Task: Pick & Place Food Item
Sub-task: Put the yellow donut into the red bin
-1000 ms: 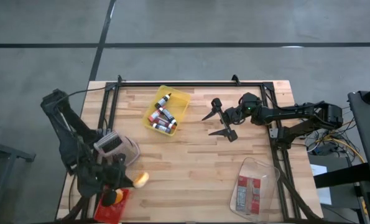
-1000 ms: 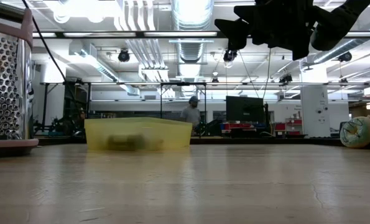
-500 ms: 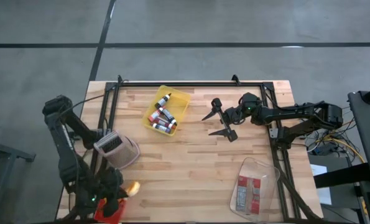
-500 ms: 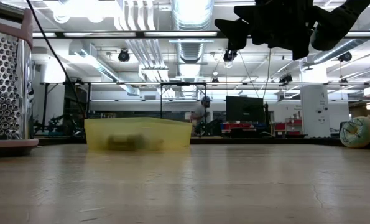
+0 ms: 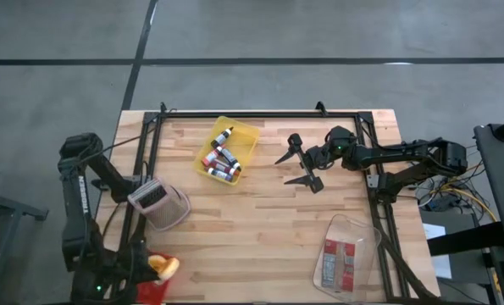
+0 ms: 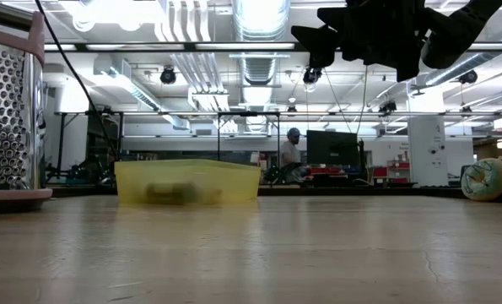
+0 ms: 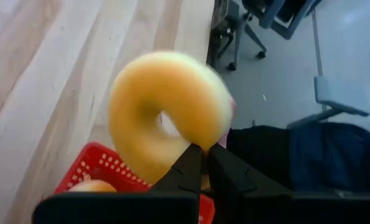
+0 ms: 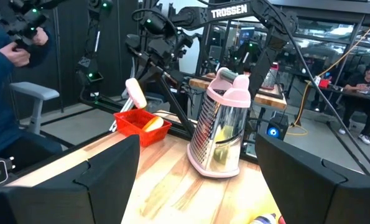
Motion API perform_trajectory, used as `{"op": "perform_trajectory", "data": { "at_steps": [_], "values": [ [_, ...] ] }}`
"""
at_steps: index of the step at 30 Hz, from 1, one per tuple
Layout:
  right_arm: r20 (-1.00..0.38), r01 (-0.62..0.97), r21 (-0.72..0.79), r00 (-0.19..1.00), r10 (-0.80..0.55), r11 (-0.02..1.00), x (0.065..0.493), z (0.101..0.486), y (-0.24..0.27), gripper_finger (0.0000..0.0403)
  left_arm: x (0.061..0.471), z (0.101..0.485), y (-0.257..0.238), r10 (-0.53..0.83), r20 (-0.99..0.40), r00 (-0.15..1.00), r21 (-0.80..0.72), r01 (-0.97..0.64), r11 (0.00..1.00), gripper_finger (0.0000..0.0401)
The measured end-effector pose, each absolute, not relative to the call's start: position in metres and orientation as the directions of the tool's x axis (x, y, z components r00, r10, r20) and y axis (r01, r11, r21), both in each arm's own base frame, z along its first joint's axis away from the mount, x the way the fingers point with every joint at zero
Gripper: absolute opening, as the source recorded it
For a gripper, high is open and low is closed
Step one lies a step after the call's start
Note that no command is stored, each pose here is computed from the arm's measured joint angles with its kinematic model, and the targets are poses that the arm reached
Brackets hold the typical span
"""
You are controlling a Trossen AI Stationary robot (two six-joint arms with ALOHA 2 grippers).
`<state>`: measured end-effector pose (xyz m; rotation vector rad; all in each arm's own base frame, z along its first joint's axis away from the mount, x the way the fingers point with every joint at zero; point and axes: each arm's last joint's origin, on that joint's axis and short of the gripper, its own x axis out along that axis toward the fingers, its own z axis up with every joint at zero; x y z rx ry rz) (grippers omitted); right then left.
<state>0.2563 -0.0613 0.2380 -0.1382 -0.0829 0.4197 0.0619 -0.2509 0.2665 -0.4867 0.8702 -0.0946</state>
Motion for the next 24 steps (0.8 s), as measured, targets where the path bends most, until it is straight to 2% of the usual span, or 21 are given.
{"op": "perform_trajectory", "data": {
  "at_steps": [3, 8, 16, 24],
  "values": [
    [0.052, -0.400, -0.151, 0.910, 0.411, 0.904, 0.256, 0.238, -0.061, 0.0315, 0.058, 0.265, -0.252, -0.283, -0.708, 0.648, -0.450, -0.104, 0.887, 0.0027],
    [0.052, -0.400, -0.151, 0.910, 0.411, 0.904, 0.256, 0.238, -0.061, 0.0315, 0.054, 0.251, -0.255, -0.309, -0.796, 0.520, -0.402, -0.074, 0.912, 0.0024],
    [0.052, -0.400, -0.151, 0.910, 0.411, 0.904, 0.256, 0.238, -0.061, 0.0315, 0.062, 0.247, -0.253, -0.348, -0.876, 0.335, -0.319, 0.140, 0.937, 0.0026],
    [0.052, -0.399, -0.151, 0.910, 0.411, 0.904, 0.256, 0.238, -0.061, 0.0315, 0.091, 0.244, -0.243, -0.393, -0.910, 0.134, -0.386, 0.076, 0.919, 0.0027]
  ]
}}
